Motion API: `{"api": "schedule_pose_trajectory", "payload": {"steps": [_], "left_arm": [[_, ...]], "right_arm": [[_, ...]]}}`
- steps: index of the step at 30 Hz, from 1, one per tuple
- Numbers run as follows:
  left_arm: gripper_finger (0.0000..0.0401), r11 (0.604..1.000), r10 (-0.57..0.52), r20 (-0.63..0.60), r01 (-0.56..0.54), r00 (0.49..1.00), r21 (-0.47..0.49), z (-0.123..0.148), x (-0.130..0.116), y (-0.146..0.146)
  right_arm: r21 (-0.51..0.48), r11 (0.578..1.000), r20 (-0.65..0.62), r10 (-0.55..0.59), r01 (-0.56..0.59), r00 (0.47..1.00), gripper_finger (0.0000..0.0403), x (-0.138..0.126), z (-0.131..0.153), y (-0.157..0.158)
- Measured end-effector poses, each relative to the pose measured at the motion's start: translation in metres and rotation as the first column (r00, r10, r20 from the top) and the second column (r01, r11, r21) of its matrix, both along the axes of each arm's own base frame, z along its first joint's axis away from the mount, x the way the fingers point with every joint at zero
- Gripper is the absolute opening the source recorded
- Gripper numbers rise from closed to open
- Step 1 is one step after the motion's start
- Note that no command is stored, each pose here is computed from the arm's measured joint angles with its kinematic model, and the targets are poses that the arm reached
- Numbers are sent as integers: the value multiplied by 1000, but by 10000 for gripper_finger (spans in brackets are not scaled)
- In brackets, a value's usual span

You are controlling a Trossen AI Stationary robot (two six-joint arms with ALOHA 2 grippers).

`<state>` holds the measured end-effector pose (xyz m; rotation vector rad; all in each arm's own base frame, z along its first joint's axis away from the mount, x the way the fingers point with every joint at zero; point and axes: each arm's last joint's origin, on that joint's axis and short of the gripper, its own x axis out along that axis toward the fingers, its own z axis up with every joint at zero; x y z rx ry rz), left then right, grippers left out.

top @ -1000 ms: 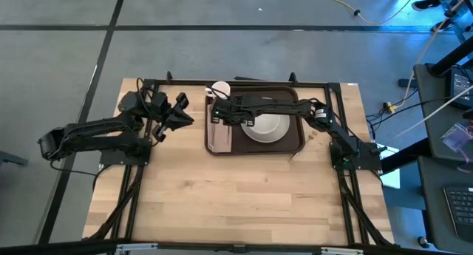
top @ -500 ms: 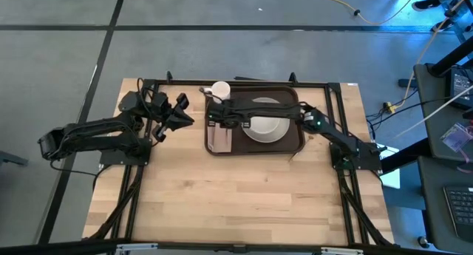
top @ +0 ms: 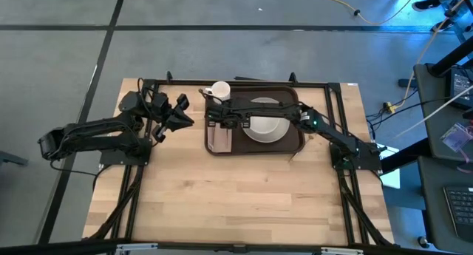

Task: Set up tray
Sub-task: Put the gold knife on the light brown napkin to the right of the gold spoon

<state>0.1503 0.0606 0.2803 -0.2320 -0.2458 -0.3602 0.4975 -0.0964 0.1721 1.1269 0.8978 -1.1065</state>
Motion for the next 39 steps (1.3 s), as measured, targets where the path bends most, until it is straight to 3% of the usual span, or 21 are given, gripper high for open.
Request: {"api": "schedule_pose_trajectory", "payload": {"steps": [28,39], "left_arm": [[35,1000,2,-17,-2,1000,-3,-2,1,0],[35,1000,3,-17,-3,1000,-3,-2,1,0]], "right_arm": [[-4,1000,-4,-22,22,1000,34,5,-20,-3],[-2,1000,-3,-21,21,1000,86,5,-20,-3]]}}
